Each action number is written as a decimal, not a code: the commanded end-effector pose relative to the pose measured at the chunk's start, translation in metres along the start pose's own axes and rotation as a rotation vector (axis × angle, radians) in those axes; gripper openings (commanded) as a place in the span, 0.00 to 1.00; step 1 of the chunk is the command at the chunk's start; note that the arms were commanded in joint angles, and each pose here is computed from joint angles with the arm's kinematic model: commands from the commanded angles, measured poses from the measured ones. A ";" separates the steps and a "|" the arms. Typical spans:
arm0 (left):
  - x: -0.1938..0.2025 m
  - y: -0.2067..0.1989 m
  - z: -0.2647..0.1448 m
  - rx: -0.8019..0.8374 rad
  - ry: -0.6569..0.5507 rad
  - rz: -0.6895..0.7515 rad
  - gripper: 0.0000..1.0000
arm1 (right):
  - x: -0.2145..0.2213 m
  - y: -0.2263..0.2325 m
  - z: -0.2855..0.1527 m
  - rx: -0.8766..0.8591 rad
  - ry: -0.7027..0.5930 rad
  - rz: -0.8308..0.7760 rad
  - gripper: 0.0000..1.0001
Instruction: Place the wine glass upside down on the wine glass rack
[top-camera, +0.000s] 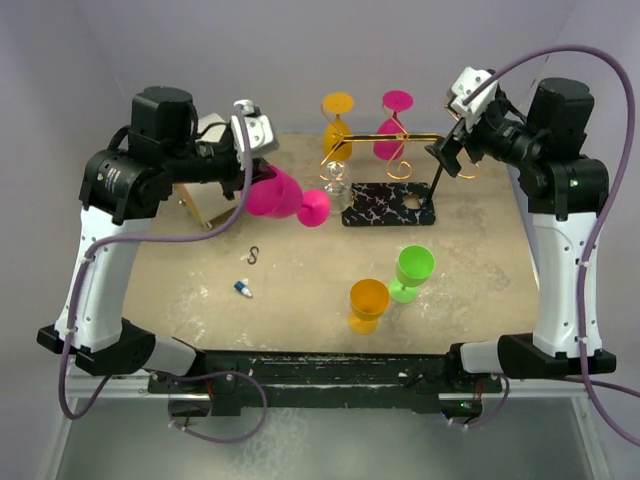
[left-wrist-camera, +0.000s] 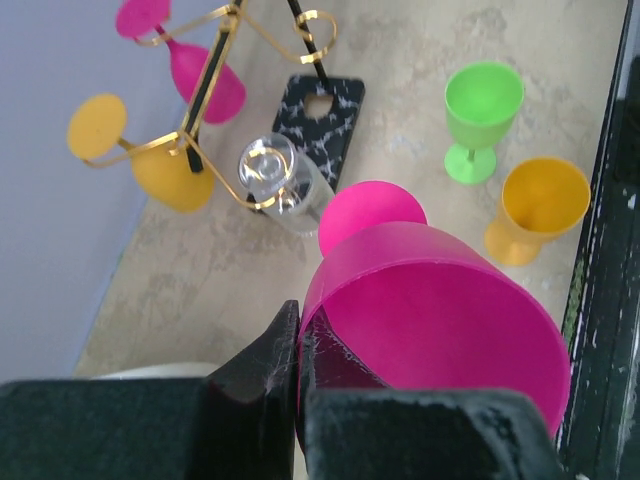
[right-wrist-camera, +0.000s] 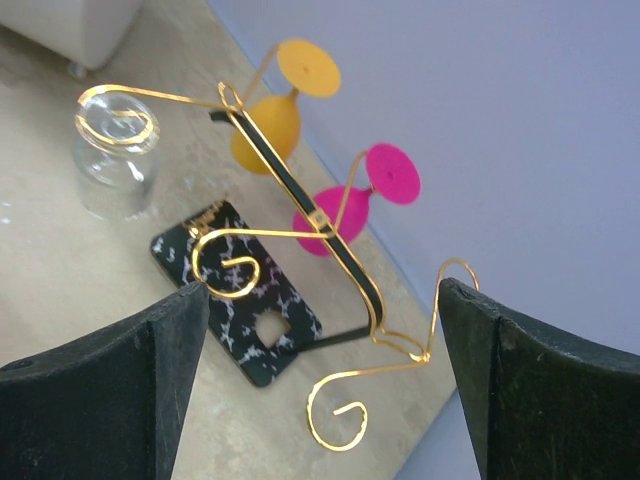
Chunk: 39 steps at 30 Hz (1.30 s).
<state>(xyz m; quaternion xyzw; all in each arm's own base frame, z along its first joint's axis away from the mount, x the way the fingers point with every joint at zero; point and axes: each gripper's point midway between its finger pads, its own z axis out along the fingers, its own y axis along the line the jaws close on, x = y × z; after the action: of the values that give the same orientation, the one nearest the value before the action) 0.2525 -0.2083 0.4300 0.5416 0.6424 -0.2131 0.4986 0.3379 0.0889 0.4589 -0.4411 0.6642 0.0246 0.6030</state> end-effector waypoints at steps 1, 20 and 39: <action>-0.058 0.005 -0.012 -0.001 -0.198 -0.034 0.00 | -0.036 0.014 -0.002 -0.111 -0.143 0.036 0.97; -0.122 0.108 0.038 -0.263 -0.436 -0.269 0.00 | -0.054 -0.006 0.069 -0.175 -0.302 0.663 0.80; -0.121 0.106 0.071 -0.308 -0.401 -0.209 0.00 | -0.039 0.024 0.100 -0.253 -0.301 0.926 0.52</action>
<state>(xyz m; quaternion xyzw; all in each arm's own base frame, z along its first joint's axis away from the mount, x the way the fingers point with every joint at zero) 0.3667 -0.2900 0.5134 0.3388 0.6358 -0.2822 0.6336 0.4116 0.1796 0.4109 -0.1471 0.7240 0.4290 0.5198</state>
